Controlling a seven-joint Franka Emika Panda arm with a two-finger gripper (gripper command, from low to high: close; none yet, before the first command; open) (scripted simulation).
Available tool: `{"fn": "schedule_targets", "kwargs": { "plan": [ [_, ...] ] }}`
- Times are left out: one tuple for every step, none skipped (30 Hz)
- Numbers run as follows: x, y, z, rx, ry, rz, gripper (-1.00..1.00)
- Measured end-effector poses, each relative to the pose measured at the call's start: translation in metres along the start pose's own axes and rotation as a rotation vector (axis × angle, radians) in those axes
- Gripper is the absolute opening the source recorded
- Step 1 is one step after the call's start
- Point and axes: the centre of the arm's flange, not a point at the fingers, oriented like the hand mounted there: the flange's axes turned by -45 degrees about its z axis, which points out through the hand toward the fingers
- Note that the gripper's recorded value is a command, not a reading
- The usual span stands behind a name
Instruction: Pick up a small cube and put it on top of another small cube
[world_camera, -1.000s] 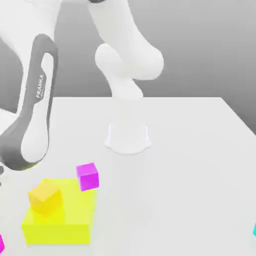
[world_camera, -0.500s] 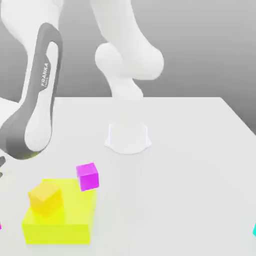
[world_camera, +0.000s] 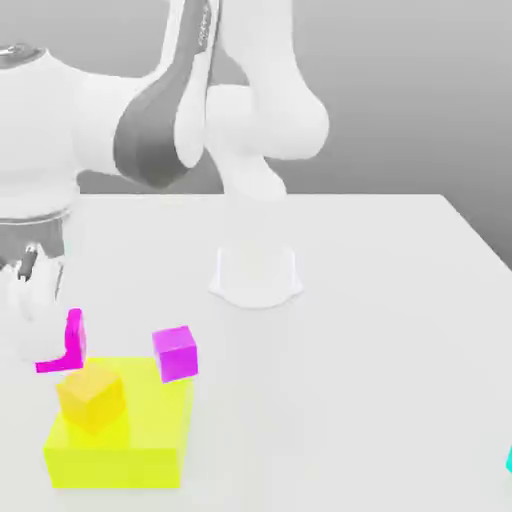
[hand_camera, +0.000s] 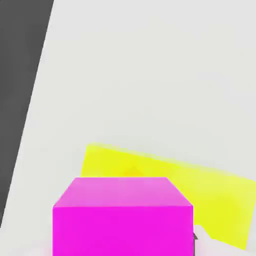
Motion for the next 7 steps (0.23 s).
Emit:
{"fn": "schedule_targets", "kwargs": {
  "plan": [
    [-0.001,0.001,0.011,0.003,-0.001,-0.005,-1.00],
    [-0.001,0.001,0.024,0.004,-0.001,-0.007,-1.00],
    [-0.002,0.002,0.038,0.005,-0.001,-0.008,-1.00],
    [-0.002,0.002,0.047,0.005,-0.001,-0.009,1.00],
    [-0.002,0.002,0.047,0.005,-0.001,-0.009,1.00],
    [-0.002,0.002,0.047,0.005,-0.001,-0.009,1.00],
    [-0.002,0.002,0.047,0.005,-0.001,-0.009,1.00]
  ]
}}
